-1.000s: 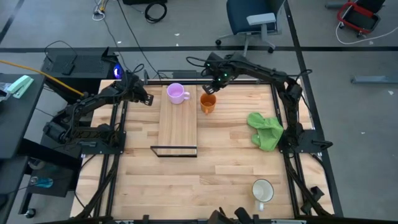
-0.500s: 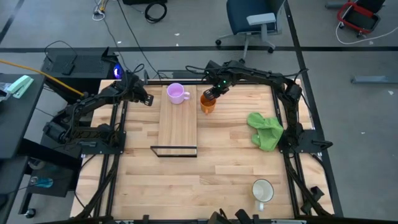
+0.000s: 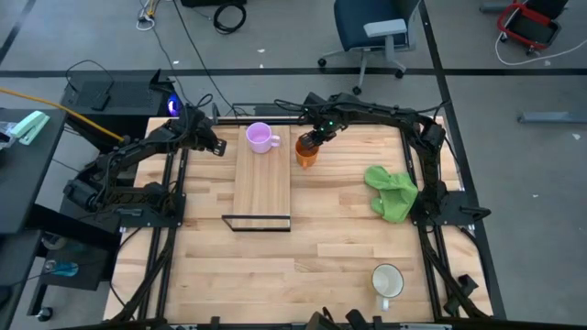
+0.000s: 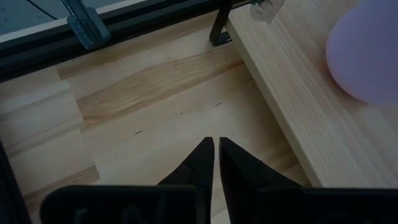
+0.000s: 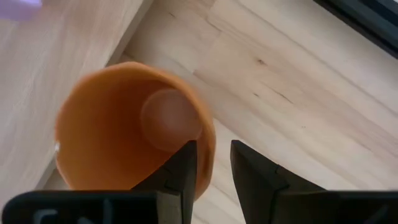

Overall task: Stack small to large cups/mugs on shelf
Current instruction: Put the orange mug on the shelf

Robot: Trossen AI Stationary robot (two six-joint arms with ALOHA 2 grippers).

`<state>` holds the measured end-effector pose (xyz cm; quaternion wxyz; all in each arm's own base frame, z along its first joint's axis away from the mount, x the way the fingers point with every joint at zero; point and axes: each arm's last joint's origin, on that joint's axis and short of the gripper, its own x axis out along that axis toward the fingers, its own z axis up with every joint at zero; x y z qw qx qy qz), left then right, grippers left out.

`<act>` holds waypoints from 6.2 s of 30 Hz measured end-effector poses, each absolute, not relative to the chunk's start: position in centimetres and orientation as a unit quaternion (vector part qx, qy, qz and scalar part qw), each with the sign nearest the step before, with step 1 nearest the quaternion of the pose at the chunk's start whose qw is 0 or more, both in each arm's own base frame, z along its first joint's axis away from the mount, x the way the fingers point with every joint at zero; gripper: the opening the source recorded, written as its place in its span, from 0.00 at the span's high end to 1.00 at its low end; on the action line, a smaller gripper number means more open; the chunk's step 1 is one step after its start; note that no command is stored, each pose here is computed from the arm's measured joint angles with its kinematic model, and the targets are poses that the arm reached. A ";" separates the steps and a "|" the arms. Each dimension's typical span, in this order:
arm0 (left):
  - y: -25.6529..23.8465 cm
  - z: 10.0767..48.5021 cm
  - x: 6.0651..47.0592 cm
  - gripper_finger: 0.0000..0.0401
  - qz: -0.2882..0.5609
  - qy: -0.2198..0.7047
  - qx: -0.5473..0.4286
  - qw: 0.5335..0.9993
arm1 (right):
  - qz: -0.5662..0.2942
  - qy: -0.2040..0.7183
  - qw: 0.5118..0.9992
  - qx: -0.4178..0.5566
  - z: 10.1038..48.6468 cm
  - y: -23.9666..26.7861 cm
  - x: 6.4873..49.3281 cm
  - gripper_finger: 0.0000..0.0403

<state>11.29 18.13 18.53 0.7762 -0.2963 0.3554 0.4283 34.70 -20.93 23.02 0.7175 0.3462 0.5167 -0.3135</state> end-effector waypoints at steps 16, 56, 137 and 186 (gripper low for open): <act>18.1 18.5 11.3 0.93 0.428 0.355 -0.296 0.776 | -0.326 0.517 0.702 0.366 23.0 -20.5 34.7 0.81; 18.2 18.6 11.3 0.96 0.424 0.359 -0.285 0.781 | -0.230 0.548 0.796 0.116 36.1 -19.7 33.2 0.98; 18.5 18.9 11.5 0.94 0.426 0.341 -0.270 0.793 | 0.079 0.512 0.853 -0.064 28.3 -14.8 45.1 0.96; 18.5 18.8 11.5 0.95 0.426 0.341 -0.271 0.793 | 0.075 0.499 0.862 -0.044 28.5 -14.8 45.3 0.92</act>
